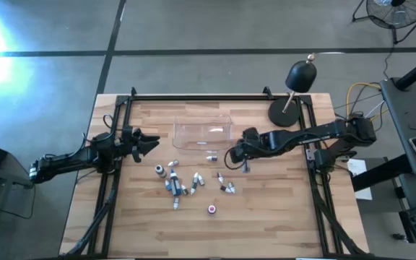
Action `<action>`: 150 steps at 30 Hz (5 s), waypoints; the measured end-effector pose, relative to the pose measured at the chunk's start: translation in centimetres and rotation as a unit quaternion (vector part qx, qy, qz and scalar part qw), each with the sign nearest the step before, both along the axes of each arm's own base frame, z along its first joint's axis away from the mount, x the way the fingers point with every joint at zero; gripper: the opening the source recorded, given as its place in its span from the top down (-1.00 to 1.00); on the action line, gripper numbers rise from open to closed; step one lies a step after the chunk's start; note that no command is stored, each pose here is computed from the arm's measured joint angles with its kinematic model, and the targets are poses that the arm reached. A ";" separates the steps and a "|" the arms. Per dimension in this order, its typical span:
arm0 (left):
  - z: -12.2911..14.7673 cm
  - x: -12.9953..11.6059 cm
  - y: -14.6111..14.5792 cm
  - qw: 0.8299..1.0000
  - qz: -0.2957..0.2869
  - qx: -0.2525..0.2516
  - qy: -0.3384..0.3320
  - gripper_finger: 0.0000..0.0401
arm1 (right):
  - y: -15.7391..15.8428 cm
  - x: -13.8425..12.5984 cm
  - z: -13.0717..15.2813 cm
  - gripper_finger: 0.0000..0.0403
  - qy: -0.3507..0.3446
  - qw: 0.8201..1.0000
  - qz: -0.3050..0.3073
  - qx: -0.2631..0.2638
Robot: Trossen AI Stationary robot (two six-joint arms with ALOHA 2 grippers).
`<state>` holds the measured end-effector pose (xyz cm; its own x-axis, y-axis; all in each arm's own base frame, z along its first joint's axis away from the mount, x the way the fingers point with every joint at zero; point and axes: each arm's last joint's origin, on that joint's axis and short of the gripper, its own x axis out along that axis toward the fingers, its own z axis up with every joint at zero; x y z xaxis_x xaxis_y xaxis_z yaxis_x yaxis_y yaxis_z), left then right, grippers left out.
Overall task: Pick & Place food coloring
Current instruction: Put the large violet food coloring bottle into the transparent bin
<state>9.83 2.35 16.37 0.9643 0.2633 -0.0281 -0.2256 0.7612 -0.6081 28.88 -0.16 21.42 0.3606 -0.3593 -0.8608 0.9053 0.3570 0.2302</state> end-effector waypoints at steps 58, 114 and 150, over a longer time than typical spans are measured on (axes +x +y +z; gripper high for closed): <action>0.0 0.0 0.0 1.000 0.000 0.000 0.000 0.20 | 2.4 -4.1 -1.4 -0.09 -0.005 0.972 -0.163 -0.171; 0.0 0.0 0.0 1.000 0.000 0.000 0.000 0.20 | -4.8 1.9 1.6 -0.05 0.164 0.985 -0.015 0.056; 0.0 0.0 0.0 1.000 0.000 0.000 0.000 0.20 | -5.8 2.1 1.1 0.46 0.170 0.983 0.001 0.062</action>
